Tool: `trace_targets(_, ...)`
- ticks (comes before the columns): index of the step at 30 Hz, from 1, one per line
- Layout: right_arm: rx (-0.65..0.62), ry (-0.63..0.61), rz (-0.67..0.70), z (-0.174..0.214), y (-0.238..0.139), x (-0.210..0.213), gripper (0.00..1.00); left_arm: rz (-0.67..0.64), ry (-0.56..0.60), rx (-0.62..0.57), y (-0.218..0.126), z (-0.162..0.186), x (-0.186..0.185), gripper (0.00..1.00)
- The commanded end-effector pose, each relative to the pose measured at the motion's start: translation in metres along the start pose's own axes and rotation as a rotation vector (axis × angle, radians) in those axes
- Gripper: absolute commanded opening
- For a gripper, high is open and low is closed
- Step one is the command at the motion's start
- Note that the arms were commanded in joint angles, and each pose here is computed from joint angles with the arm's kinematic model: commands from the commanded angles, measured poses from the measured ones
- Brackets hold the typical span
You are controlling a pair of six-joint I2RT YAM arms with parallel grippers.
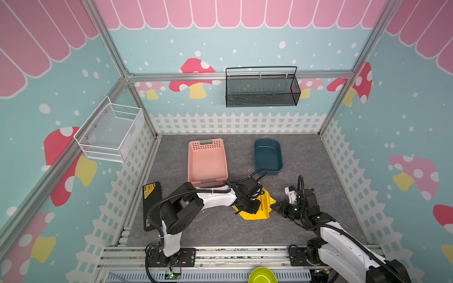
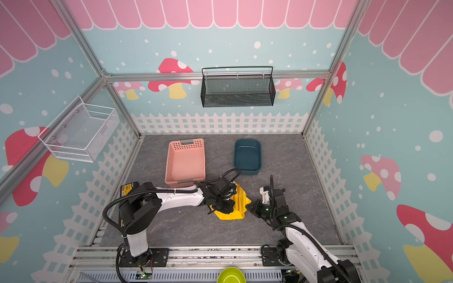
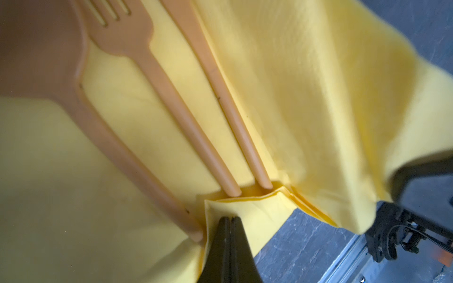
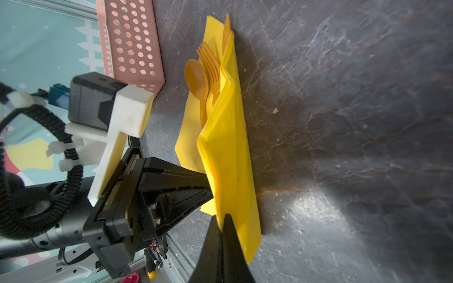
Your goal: Place the utensils on the paper napkin and roll it up
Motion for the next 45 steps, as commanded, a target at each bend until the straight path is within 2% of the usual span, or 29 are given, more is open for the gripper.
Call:
trace_targets(1, -0.009, -0.005, -0.011, -0.005, 0.004, 0.012, 0.0, 0.011, -0.006, -0.004, 0.003, -0.005, -0.003, 0.02)
trace_targets(11, 0.027, -0.017, -0.033, 0.002, 0.018, 0.027, 0.0, 0.006, -0.009, -0.013, 0.001, -0.006, -0.002, 0.02)
trace_targets(29, 0.075, -0.033, -0.035, 0.007, 0.037, 0.027, 0.0, 0.0, -0.013, -0.032, -0.003, -0.006, 0.0, 0.02)
trace_targets(40, 0.096, -0.026, -0.016, 0.009, 0.042, 0.022, 0.0, -0.006, -0.015, -0.088, -0.027, -0.005, -0.001, 0.07)
trace_targets(45, 0.098, -0.026, -0.015, 0.009, 0.043, 0.022, 0.0, -0.015, -0.013, -0.074, -0.037, 0.002, 0.001, 0.09)
Point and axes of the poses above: each gripper's point midway between its finger pads, its own y axis out along the fingers, its own x axis along the line the jaws close on, z = x × y, the point moved 3 cm from there along -y, back along the fingers, and after that the axes turned 7 degrees about -y, right-handed, at the moved point
